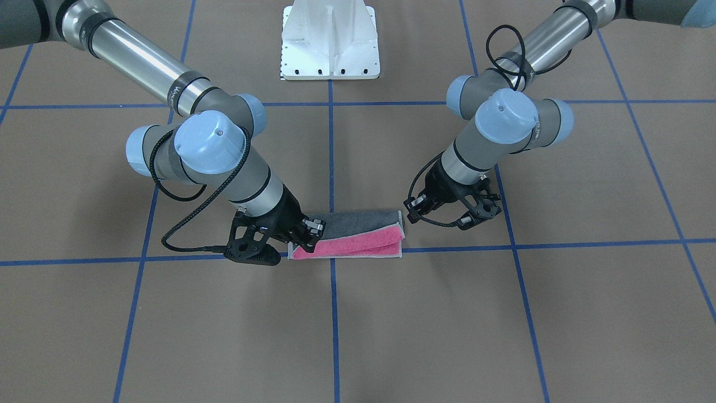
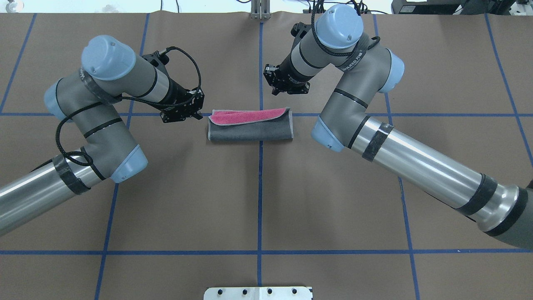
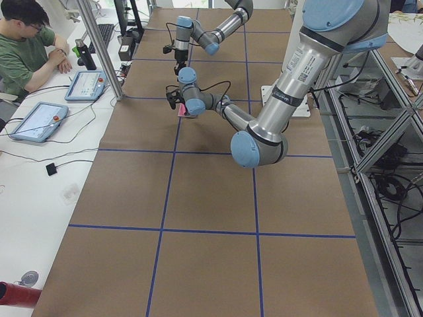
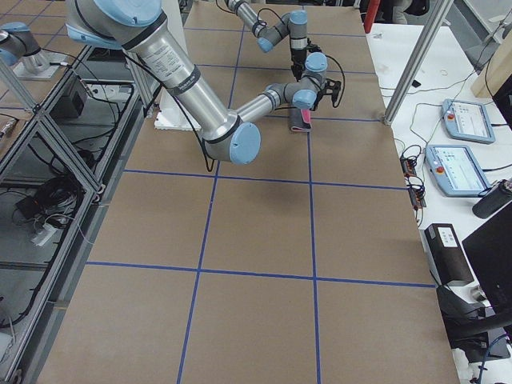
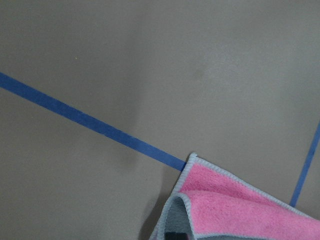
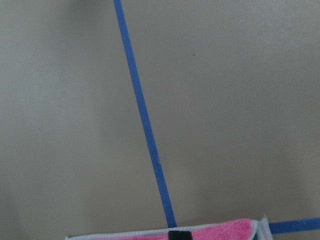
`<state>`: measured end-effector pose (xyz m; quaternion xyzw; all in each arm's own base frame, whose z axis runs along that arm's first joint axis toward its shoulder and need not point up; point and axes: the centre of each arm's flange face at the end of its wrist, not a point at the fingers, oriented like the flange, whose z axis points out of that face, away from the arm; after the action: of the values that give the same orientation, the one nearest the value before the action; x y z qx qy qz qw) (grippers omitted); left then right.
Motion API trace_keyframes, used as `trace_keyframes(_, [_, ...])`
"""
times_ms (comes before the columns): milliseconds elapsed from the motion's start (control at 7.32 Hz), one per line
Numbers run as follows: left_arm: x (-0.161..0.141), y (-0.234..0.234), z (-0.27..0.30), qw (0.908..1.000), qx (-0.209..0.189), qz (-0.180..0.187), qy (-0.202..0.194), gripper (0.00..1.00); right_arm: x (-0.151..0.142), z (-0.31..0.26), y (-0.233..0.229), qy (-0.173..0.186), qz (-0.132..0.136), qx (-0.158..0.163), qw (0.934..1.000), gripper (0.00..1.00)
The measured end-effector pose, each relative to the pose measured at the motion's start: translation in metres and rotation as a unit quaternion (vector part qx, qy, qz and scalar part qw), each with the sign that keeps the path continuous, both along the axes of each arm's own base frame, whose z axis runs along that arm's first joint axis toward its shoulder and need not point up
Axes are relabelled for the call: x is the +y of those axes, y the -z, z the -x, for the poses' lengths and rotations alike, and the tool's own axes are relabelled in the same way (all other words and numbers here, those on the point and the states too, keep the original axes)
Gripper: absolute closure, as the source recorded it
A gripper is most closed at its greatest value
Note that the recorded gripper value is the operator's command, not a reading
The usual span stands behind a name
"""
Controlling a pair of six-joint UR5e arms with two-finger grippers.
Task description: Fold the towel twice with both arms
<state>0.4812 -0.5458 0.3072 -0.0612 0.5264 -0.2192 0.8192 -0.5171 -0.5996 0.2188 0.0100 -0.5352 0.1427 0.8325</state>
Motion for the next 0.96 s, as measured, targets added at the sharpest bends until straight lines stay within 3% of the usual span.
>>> trace_keyframes(957, [-0.009,0.002,-0.037,0.9999,0.000,0.002,-0.011,1.00,-0.003,-0.006,-0.004,-0.003,0.000,0.001,1.0000,1.00])
